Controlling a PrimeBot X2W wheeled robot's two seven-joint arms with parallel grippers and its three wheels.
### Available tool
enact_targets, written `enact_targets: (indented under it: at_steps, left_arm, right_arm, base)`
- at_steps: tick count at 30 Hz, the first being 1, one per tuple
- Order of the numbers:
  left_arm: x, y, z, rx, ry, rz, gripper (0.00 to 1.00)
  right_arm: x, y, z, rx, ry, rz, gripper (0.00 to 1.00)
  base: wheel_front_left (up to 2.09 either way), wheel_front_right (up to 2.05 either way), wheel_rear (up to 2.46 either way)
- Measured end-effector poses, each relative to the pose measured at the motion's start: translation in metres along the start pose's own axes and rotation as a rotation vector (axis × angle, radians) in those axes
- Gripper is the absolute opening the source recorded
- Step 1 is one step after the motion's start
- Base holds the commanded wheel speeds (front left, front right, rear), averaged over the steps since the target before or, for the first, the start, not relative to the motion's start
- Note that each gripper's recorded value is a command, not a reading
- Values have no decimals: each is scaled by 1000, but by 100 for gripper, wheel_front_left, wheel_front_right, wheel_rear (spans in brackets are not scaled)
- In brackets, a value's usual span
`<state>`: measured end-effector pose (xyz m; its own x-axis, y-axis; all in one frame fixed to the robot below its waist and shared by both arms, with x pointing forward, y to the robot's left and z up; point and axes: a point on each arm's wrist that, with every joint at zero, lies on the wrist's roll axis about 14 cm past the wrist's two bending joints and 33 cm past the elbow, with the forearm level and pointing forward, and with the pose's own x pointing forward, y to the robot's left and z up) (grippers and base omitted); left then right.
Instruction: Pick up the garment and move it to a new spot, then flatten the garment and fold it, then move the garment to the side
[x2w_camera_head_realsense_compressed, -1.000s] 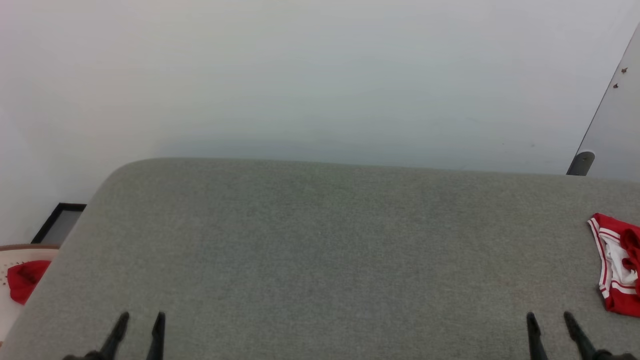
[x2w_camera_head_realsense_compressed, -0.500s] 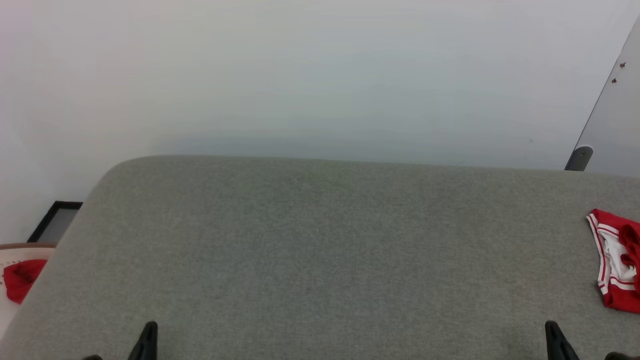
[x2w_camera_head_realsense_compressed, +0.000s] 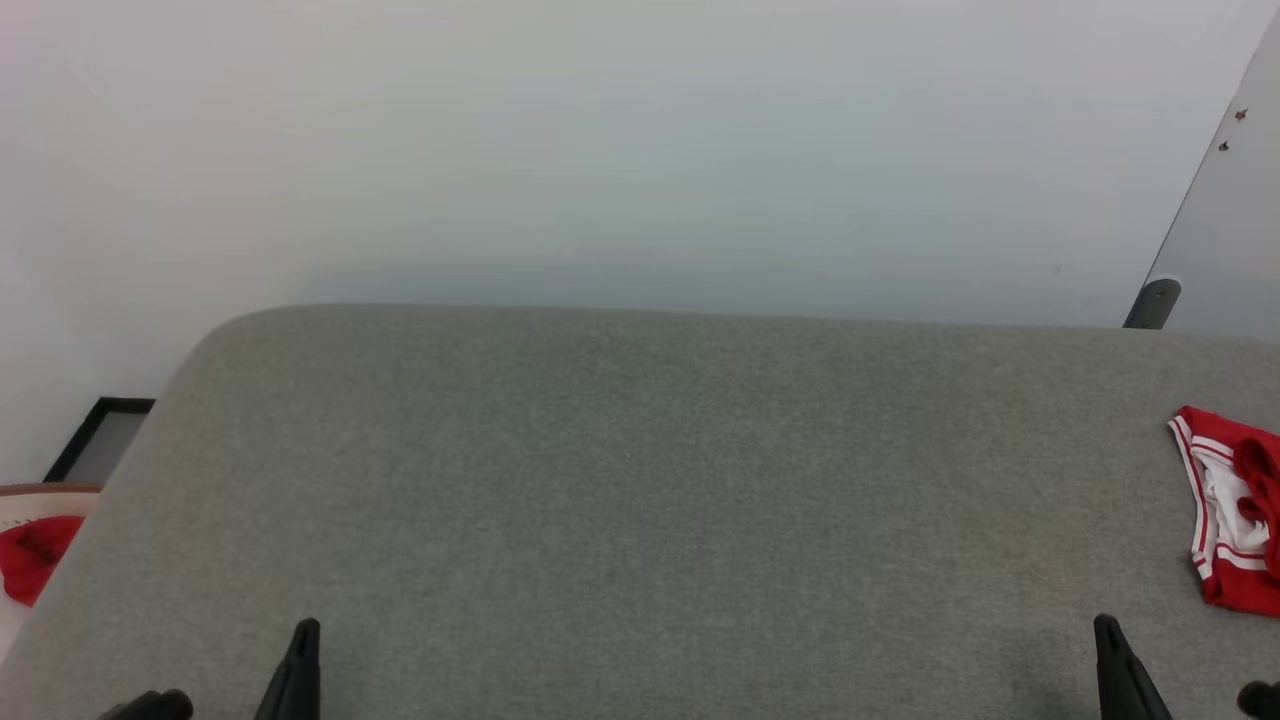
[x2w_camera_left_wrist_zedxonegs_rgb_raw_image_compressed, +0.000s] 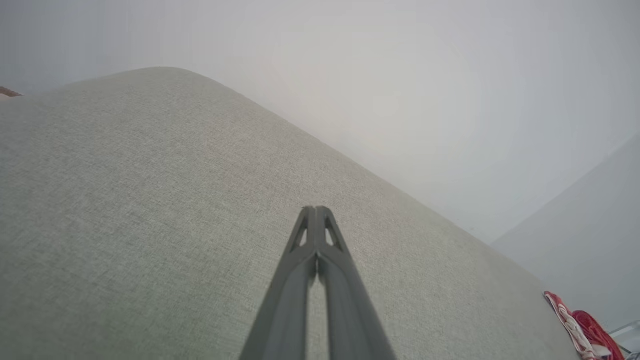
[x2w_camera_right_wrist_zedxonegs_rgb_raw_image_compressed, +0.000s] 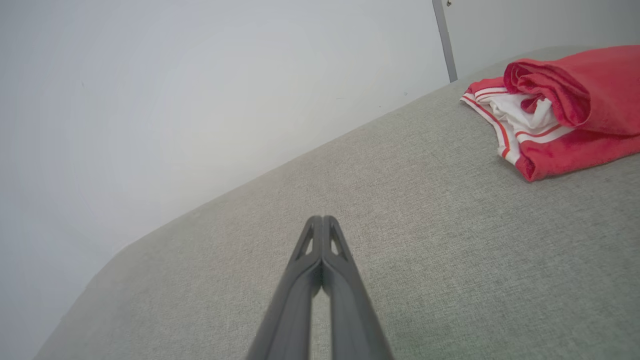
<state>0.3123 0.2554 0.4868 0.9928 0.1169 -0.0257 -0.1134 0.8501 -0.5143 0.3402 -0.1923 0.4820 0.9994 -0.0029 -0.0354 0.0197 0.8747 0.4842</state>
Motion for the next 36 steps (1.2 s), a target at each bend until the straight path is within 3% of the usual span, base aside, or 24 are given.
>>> enact_targets:
  at_steps: [36]
  left_arm:
    - [30, -23, -5, -475, 29, 1, 0]
  right_arm:
    - [22, 1, 10, 494, 0, -23, 0]
  base:
    - [0, 0, 0]
